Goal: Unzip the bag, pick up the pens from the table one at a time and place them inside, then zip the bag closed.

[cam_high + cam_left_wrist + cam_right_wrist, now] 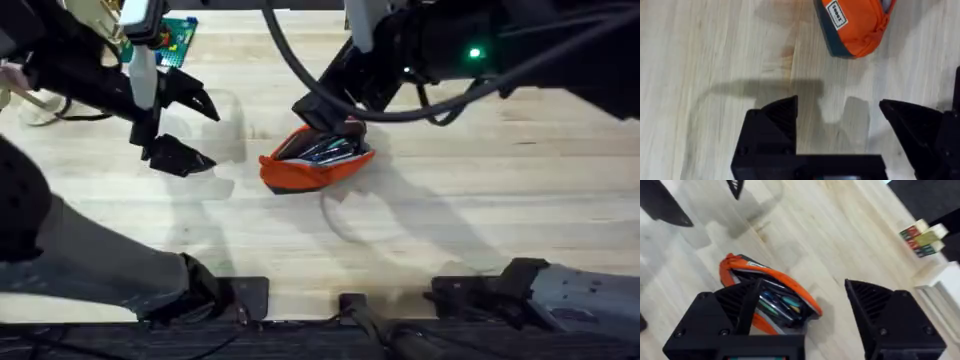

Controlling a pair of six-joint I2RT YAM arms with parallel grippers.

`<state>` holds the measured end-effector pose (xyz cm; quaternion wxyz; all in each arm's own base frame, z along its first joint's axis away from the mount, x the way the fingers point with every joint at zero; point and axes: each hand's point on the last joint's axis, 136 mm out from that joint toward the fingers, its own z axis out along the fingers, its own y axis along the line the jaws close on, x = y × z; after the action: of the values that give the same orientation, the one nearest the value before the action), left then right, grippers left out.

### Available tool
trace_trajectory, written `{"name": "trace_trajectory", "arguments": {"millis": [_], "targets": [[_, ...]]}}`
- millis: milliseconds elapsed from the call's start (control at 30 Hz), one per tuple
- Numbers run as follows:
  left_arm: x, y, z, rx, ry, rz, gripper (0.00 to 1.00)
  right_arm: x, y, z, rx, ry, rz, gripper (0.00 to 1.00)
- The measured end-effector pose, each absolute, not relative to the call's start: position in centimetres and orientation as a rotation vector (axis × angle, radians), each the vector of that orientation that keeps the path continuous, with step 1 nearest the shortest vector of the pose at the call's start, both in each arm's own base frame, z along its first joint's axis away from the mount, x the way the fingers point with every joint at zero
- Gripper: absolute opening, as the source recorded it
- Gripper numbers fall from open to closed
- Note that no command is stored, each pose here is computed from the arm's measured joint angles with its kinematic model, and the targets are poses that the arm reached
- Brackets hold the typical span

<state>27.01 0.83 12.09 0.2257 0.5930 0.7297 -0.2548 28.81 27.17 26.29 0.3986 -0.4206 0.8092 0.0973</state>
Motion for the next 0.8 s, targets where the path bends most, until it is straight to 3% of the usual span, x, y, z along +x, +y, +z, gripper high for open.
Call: {"name": "trace_trajectory", "arguments": {"millis": [200, 800], "targets": [[27.3, 0.5, 10.9, 1.621, 1.987, -0.780, 0.993, 28.1, 29.6, 24.6, -1.089, 2.089, 0.359, 0.998], [27.6, 0.4, 10.8, 1.625, 1.959, -0.768, 0.993, 23.9, 36.0, 20.9, -1.174, 2.178, 0.655, 0.997]]}}
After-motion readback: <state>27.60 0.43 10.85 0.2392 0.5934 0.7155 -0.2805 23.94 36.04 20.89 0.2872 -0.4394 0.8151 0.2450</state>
